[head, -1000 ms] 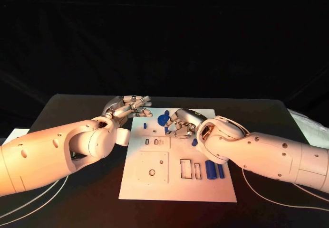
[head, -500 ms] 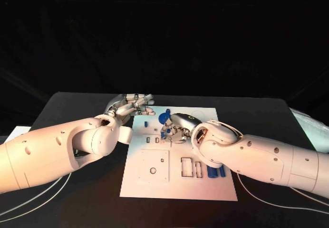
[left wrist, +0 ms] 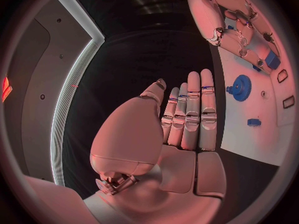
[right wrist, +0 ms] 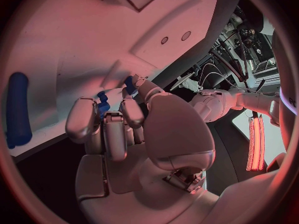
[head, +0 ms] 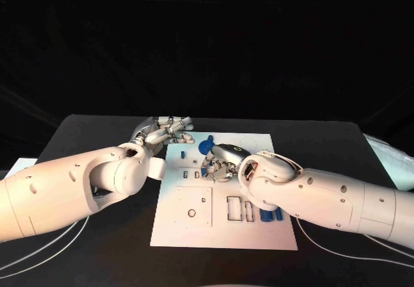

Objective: Assemble the parts on the task board

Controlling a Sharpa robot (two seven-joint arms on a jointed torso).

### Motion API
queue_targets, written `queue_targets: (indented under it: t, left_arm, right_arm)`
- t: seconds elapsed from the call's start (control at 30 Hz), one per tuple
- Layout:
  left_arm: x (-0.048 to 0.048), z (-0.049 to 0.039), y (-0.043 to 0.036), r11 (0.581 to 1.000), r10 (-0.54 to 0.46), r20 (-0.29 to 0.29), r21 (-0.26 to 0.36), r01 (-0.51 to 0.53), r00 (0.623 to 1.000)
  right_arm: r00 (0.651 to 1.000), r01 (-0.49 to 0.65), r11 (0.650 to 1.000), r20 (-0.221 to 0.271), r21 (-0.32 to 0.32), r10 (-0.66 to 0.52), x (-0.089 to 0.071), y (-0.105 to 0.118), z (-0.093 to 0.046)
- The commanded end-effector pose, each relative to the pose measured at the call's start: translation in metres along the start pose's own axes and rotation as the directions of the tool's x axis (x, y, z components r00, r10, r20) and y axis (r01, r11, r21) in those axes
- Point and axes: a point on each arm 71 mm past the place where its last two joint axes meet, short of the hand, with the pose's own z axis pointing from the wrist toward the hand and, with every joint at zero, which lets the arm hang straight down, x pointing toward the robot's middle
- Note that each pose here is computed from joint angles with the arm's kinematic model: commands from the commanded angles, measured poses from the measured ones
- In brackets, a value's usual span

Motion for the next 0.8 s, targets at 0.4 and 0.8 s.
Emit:
queue_targets:
  t: [0.4,0.8]
  left_arm:
    - [0.0049,0.0004,0.0005,1.000,-0.018,-0.040,-0.009,0.017,0.999]
    - [0.0047,0.0005,0.0007,1.000,-0.018,-0.040,-0.011,0.018,0.999]
  right_arm:
    - [0.998,0.050,0.999,-0.036,0.008,-0.049,0.0050,0.0004,0.0010]
    - [0.997,0.061,0.998,-0.047,0.013,-0.061,0.0073,-0.0003,0.0007]
